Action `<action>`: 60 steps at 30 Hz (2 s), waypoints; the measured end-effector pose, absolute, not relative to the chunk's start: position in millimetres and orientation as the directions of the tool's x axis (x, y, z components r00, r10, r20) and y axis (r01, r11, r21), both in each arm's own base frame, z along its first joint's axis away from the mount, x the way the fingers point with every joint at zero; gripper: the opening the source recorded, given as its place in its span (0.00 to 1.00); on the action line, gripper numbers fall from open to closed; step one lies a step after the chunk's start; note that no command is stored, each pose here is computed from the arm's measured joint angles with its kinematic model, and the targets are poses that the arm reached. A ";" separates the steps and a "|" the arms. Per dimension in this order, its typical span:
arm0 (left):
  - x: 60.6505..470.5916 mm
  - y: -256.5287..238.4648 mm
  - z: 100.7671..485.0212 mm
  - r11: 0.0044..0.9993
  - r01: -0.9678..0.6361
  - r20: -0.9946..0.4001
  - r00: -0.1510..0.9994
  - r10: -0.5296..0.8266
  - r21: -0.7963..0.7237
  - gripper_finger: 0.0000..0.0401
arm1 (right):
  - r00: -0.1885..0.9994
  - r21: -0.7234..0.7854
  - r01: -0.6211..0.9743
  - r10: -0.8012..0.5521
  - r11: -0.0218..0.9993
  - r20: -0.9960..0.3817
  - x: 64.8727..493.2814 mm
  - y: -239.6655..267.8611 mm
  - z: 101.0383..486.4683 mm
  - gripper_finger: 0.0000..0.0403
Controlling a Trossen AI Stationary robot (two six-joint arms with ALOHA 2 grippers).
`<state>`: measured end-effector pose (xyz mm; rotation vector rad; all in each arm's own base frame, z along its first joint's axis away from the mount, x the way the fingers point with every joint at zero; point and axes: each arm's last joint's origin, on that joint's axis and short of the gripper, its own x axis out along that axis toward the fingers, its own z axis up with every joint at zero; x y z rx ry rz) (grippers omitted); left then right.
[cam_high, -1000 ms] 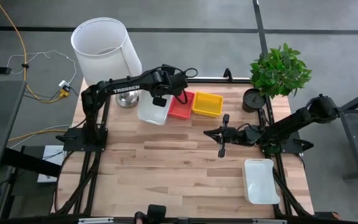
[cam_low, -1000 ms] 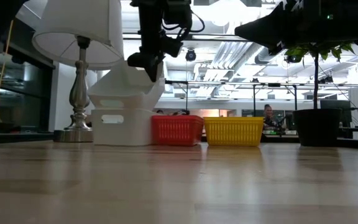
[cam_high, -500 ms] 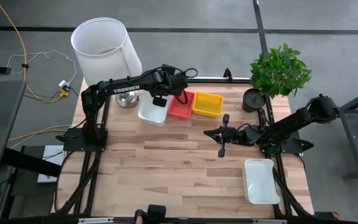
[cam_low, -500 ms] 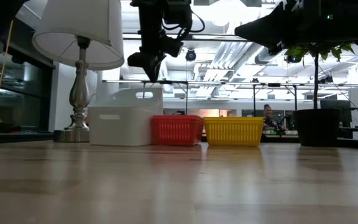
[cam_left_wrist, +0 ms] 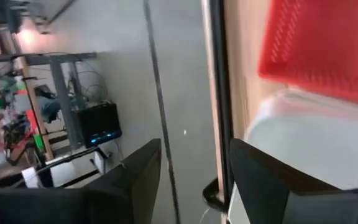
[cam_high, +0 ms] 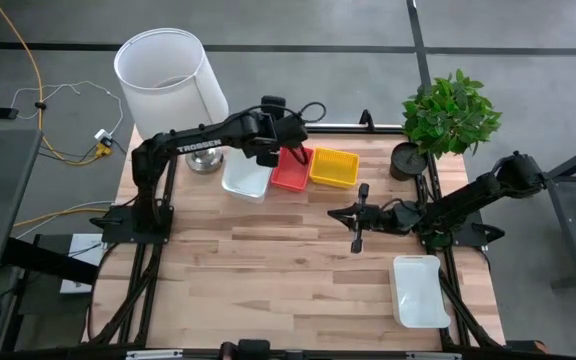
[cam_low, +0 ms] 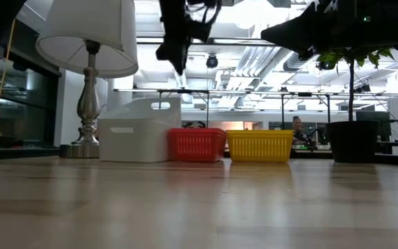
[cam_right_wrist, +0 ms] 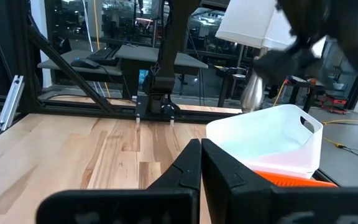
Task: Stack baskets by color
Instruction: Stack the bottom left white bin on the top white bin
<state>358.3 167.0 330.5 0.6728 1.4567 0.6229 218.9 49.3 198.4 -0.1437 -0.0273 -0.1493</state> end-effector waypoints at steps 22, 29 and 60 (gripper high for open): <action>320.2 125.0 419.8 0.784 -0.431 -0.672 0.417 0.612 0.446 0.43 | 0.989 -0.130 0.149 -0.145 0.980 0.038 218.9 49.4 198.4 0.00; 324.3 116.0 422.9 0.792 -0.459 -0.653 0.461 0.600 0.403 0.43 | 0.989 -0.119 0.148 -0.144 0.982 0.038 218.9 49.4 198.4 0.00; 196.2 19.0 296.5 0.744 -0.641 -0.416 0.633 0.653 0.191 0.43 | 0.988 -0.122 0.151 -0.147 0.981 0.037 219.0 48.8 198.4 0.00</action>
